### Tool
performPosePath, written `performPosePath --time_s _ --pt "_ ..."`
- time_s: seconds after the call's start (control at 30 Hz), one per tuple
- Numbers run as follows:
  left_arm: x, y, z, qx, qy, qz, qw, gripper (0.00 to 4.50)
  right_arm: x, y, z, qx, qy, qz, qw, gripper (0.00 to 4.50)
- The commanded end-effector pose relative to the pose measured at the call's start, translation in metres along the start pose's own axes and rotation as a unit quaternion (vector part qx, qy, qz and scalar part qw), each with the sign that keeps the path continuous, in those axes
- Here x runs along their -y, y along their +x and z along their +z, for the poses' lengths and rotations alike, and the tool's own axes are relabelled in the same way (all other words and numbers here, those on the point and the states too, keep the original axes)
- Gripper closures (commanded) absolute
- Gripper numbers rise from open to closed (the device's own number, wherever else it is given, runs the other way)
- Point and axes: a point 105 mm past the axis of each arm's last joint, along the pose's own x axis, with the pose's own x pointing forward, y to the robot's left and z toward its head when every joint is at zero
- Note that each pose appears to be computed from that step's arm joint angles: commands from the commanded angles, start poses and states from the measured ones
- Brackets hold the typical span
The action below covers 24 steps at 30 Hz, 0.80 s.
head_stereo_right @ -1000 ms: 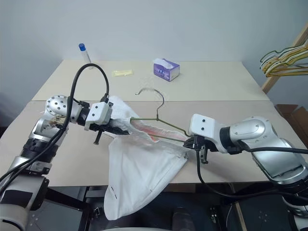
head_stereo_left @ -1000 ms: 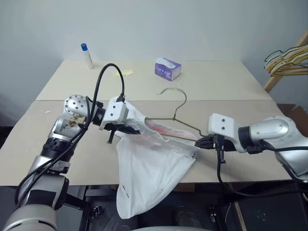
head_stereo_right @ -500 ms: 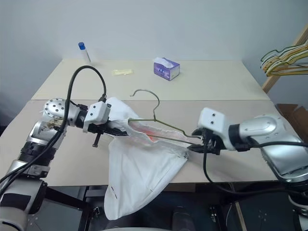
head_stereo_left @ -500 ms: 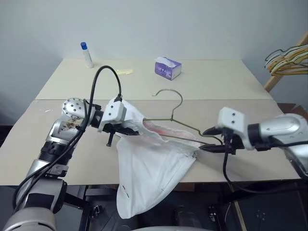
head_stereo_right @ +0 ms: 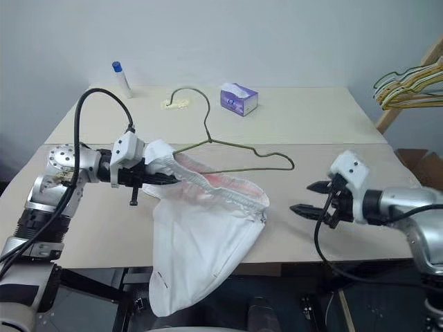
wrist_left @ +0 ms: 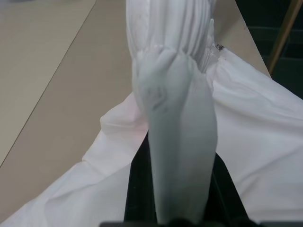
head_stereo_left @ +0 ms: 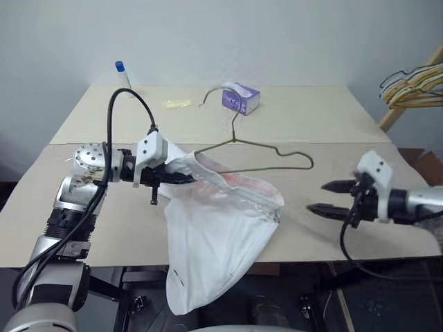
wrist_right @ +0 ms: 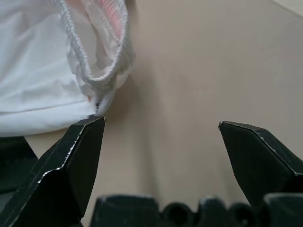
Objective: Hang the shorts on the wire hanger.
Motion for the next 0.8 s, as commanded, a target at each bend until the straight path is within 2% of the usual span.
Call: performPosePath --time_s 0.03,0.2,0.23,0.33,0.47,0.63,0.67,0.8 --pt "-0.004 -0.005 0.014 0.016 0.021 0.011 1.000 4.50 -0.017 0.025 0.002 0.024 0.009 0.016 1.000 0.02" --pt "-0.004 -0.005 0.015 0.015 0.024 0.010 1.000 4.50 -0.026 0.061 -0.004 0.043 0.066 0.028 0.996 0.02" --pt "-0.005 -0.005 0.015 0.014 0.024 0.010 1.000 4.50 -0.029 0.066 -0.002 0.050 0.068 0.034 0.996 0.19" --pt "-0.005 -0.006 0.014 0.011 0.029 0.013 0.999 4.50 -0.037 0.074 0.007 0.072 0.069 0.051 0.994 0.92" --pt "-0.006 -0.006 0.014 0.011 0.027 0.014 0.999 4.50 -0.035 0.078 0.004 0.070 0.077 0.045 0.994 2.36" --pt "0.002 -0.009 0.009 -0.004 0.022 -0.004 1.000 4.50 -0.024 0.068 -0.004 0.057 0.079 0.025 0.995 4.21" --pt "0.005 -0.010 0.006 -0.014 0.024 -0.011 1.000 4.50 -0.019 0.064 -0.004 0.055 0.078 0.016 0.995 4.46" --pt "0.013 -0.018 -0.020 -0.079 0.050 -0.024 0.995 4.50 0.002 0.048 0.000 0.055 0.073 -0.016 0.996 4.49"
